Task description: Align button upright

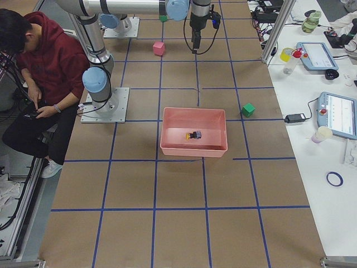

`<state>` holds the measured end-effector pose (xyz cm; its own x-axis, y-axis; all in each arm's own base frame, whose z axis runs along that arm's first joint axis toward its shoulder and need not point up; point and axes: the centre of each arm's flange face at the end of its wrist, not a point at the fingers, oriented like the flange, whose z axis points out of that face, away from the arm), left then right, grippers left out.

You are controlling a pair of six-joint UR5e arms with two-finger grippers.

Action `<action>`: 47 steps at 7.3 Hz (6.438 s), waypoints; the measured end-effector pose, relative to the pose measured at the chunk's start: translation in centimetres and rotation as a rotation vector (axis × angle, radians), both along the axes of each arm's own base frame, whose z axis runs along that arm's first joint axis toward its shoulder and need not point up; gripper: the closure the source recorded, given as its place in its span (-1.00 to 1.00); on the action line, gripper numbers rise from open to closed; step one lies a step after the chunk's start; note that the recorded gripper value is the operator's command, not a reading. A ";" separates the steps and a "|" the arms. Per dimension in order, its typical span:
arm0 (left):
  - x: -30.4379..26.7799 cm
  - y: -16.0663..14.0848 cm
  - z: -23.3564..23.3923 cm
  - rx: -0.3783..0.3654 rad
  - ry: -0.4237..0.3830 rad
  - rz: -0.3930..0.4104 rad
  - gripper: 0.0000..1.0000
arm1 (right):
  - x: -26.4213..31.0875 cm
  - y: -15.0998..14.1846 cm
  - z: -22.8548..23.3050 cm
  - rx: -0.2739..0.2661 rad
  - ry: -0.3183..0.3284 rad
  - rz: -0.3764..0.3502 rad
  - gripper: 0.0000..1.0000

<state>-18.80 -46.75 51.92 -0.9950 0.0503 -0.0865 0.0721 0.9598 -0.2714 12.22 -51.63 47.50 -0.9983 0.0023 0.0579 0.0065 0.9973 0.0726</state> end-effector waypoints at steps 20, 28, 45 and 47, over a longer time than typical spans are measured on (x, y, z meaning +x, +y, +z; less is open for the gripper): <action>-0.1 0.1 -0.2 0.004 0.002 -0.002 -1.00 | -5.7 -1.3 -0.5 -0.005 0.114 -0.027 -1.00; -0.1 1.0 0.1 0.082 0.048 -0.005 -1.00 | -29.4 -1.1 -16.2 0.033 0.093 -0.200 -1.00; 1.3 -3.3 1.0 0.146 0.029 0.018 -1.00 | -33.6 -1.5 -28.9 0.122 0.045 -0.253 1.00; 1.5 -3.6 0.4 0.158 0.007 0.028 -1.00 | -33.7 -1.7 -28.2 0.120 0.045 -0.258 1.00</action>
